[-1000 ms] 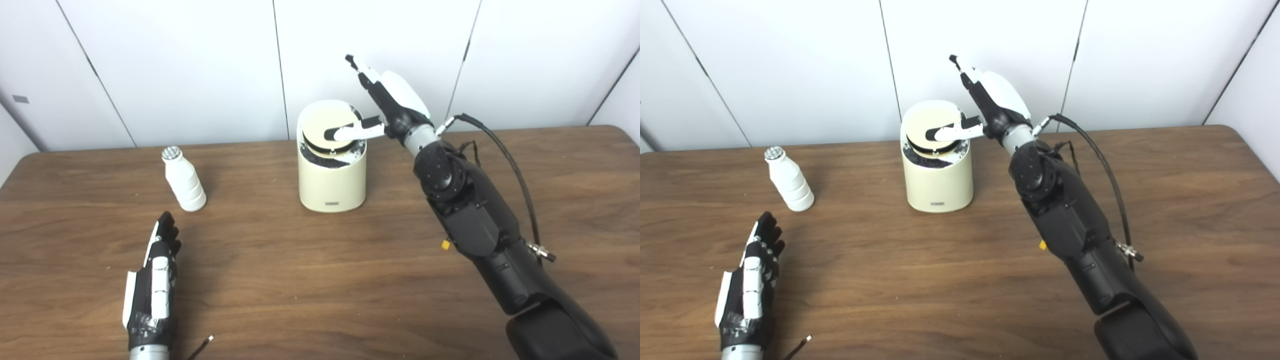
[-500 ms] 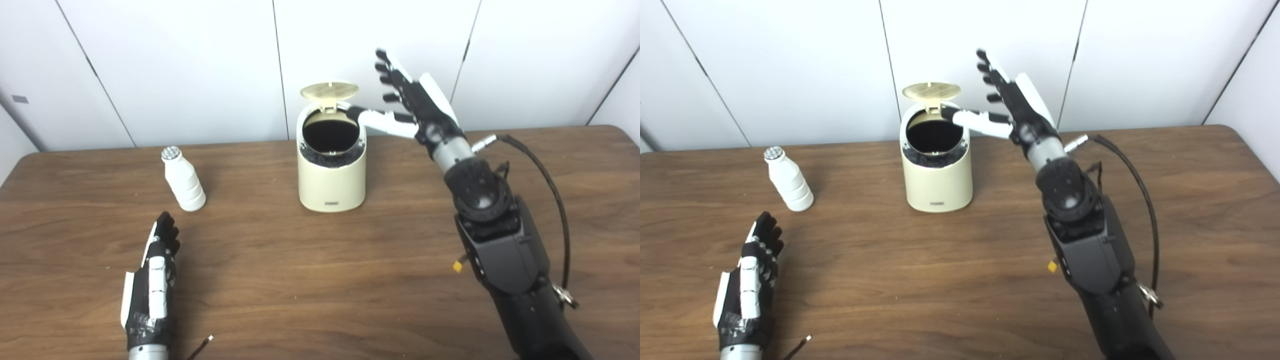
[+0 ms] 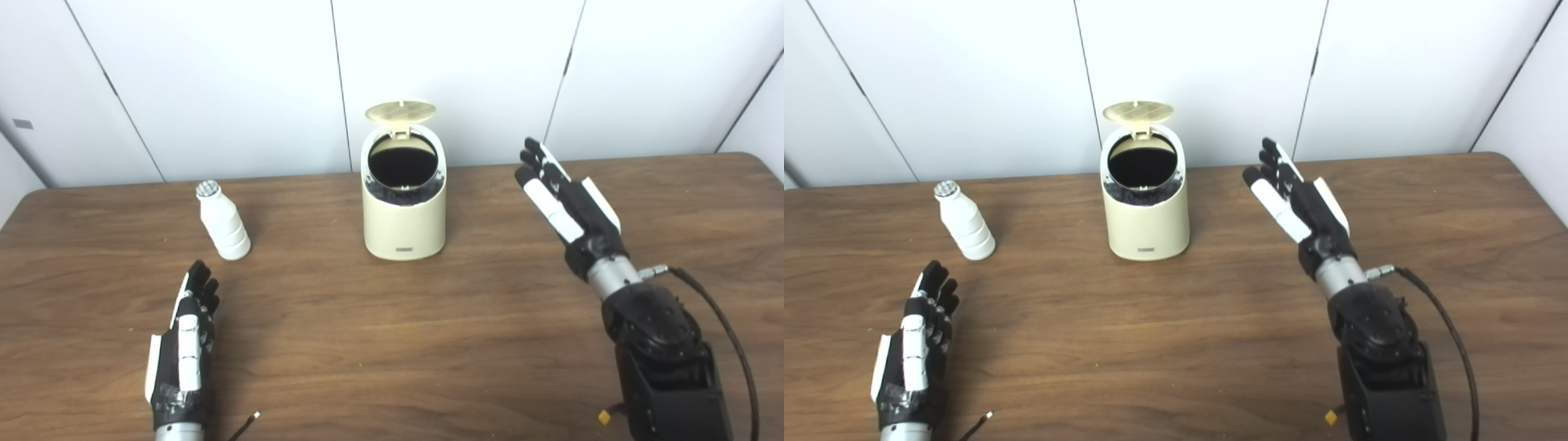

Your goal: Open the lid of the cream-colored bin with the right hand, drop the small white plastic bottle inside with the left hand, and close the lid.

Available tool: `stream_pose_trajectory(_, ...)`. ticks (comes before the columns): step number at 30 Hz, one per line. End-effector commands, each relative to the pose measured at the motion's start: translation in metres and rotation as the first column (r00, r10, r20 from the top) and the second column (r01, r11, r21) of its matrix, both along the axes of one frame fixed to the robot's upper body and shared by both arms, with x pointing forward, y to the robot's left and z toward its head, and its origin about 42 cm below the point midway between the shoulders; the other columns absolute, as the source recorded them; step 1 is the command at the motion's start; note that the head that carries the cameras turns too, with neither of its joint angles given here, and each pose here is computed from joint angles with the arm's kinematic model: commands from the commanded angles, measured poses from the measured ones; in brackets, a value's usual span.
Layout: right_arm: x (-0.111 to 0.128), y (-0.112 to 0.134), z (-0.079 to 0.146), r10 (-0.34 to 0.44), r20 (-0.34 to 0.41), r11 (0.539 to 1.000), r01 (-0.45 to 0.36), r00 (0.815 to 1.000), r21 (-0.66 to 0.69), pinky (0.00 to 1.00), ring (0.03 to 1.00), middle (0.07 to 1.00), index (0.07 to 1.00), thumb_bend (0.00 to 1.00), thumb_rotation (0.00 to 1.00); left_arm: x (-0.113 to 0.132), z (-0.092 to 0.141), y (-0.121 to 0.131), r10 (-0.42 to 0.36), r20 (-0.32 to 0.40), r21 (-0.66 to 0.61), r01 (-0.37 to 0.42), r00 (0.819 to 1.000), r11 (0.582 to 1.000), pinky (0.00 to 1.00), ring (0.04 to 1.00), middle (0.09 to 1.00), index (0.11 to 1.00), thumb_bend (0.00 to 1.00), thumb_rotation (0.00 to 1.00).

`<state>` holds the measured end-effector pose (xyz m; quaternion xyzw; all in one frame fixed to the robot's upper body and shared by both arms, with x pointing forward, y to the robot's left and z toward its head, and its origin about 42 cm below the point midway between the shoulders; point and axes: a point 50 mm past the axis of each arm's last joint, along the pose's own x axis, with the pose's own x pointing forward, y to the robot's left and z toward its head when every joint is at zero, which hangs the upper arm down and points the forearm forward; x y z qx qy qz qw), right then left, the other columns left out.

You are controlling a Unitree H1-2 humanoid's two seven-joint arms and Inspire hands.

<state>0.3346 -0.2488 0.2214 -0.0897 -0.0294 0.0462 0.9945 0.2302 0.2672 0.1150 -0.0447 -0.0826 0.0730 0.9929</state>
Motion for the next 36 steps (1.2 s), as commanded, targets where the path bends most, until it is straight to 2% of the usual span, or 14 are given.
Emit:
stream_pose_trajectory(1, -0.003, -0.003, 0.016, -0.012, 0.076, 0.999, 0.01, 0.997, 0.036, 1.0, 0.989, 0.979, 0.973, 0.6, 0.89, 0.0, -0.008, 0.002, -0.002, -0.028, -0.005, 0.002, 1.0, 1.0, 1.0, 0.985, 0.992, 0.999, 0.54, 0.94)
stream_pose_trajectory(2, -0.005, -0.005, 0.011, -0.021, 0.071, 0.998, 0.017, 0.997, 0.061, 1.0, 0.99, 0.978, 0.968, 0.65, 0.89, 0.0, -0.008, 0.002, 0.002, -0.033, -0.005, -0.002, 0.999, 1.0, 1.0, 0.984, 0.99, 0.999, 0.54, 0.94)
stream_pose_trajectory(6, -0.014, -0.01, -0.008, -0.041, 0.048, 0.991, 0.034, 0.998, 0.131, 0.99, 0.994, 0.987, 0.975, 0.68, 0.91, 0.0, -0.006, 0.005, 0.007, -0.038, -0.009, -0.008, 0.999, 1.0, 1.0, 0.986, 0.996, 1.0, 0.54, 0.93)
stream_pose_trajectory(11, -0.025, -0.01, -0.028, -0.056, 0.067, 0.976, 0.04, 0.996, 0.215, 1.0, 1.0, 0.998, 0.967, 0.62, 0.95, 0.0, -0.006, 0.009, 0.008, -0.039, 0.002, -0.008, 0.999, 1.0, 1.0, 0.986, 0.996, 0.997, 0.53, 0.93)
stream_pose_trajectory(15, -0.03, -0.008, -0.04, -0.071, 0.077, 0.968, 0.05, 0.995, 0.246, 1.0, 1.0, 0.995, 0.953, 0.62, 0.99, 0.0, -0.005, 0.011, 0.016, -0.038, 0.011, -0.015, 0.999, 1.0, 1.0, 0.983, 0.991, 0.992, 0.53, 0.94)
stream_pose_trajectory(22, -0.043, -0.011, -0.062, -0.112, 0.076, 0.957, 0.087, 0.991, 0.278, 1.0, 1.0, 0.994, 0.969, 0.63, 1.0, 0.0, -0.003, 0.013, 0.014, -0.04, -0.001, -0.014, 0.999, 1.0, 1.0, 0.982, 0.984, 0.983, 0.52, 0.94)
stream_pose_trajectory(28, -0.05, -0.015, -0.072, -0.131, 0.061, 0.953, 0.109, 0.99, 0.282, 1.0, 1.0, 0.988, 0.969, 0.63, 1.0, 0.0, -0.002, 0.011, 0.013, -0.034, 0.006, -0.013, 0.999, 1.0, 1.0, 0.98, 0.981, 0.98, 0.53, 0.92)
stream_pose_trajectory(36, -0.05, -0.024, -0.087, -0.131, 0.064, 0.958, 0.109, 0.989, 0.265, 1.0, 1.0, 0.993, 0.974, 0.61, 0.99, -0.002, -0.008, 0.004, 0.015, -0.029, 0.021, -0.015, 0.999, 1.0, 0.98, 0.966, 0.978, 0.978, 0.54, 0.93)
